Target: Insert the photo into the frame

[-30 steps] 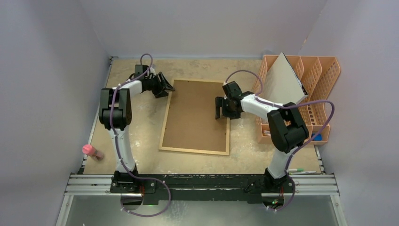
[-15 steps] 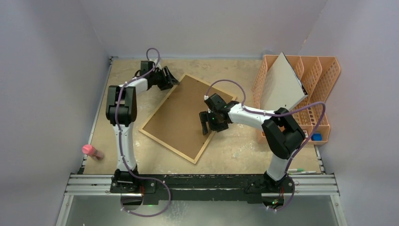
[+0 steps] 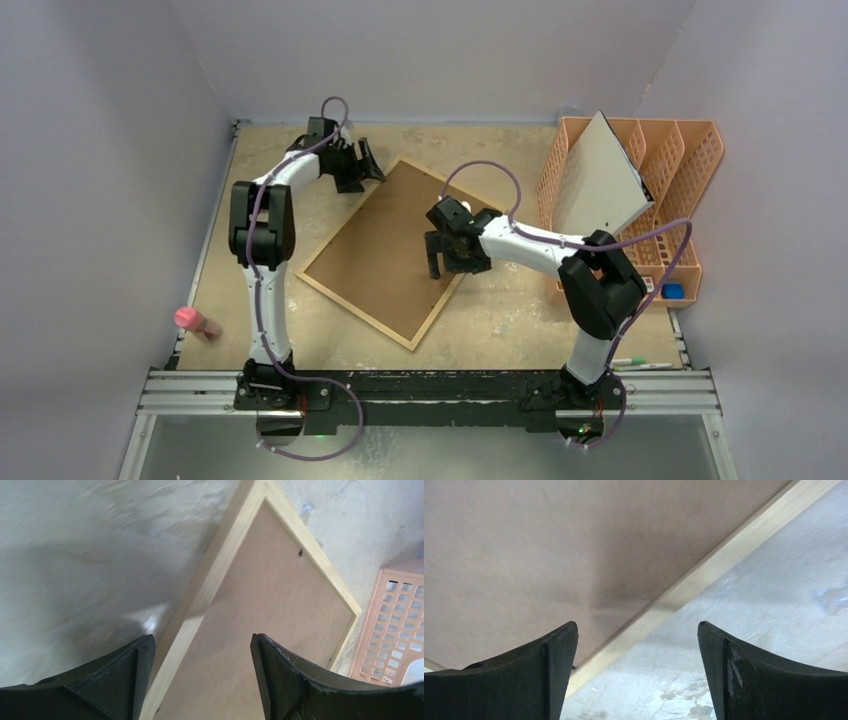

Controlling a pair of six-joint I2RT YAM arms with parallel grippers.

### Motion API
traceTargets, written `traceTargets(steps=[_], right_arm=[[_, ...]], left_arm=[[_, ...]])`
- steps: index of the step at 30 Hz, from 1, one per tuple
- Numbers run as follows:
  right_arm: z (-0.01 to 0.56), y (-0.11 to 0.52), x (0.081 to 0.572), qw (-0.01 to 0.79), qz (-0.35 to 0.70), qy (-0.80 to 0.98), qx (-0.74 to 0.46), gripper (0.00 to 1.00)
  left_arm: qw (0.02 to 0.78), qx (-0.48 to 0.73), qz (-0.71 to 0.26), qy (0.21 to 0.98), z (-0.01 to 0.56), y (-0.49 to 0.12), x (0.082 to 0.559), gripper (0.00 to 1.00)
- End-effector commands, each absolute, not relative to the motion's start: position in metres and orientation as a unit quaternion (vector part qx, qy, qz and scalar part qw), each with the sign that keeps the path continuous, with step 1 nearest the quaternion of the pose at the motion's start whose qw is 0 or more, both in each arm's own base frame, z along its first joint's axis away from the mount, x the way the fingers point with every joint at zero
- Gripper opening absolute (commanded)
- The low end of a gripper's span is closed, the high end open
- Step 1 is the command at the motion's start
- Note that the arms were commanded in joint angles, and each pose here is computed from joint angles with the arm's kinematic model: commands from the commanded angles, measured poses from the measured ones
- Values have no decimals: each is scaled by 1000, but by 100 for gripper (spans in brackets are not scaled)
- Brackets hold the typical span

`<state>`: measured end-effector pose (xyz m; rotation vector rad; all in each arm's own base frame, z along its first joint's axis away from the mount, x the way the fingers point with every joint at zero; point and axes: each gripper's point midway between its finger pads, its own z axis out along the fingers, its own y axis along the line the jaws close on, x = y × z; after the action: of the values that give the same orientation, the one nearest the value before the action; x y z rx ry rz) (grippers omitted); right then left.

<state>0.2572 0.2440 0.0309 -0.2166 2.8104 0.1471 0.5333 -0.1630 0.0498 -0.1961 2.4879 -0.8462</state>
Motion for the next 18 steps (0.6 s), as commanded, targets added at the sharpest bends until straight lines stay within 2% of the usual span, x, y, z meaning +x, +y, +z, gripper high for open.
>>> traceTargets(steps=[1,4,9,18], right_arm=[[106,249,307,274,39,960,-38,92],[118,263,332,302,34,950,-64,93],[125,331,353,321,84,931,-153,90],[118,467,334,358,170,858,-326,88]], left_arm=[[298,-113,-273,907,113,-101,528,74],[318,-153,-245,903,134,-67,516,75],[317,-218,-149,911,137,-19,463,74],[242,-293,-135,915,100,-16,352,56]])
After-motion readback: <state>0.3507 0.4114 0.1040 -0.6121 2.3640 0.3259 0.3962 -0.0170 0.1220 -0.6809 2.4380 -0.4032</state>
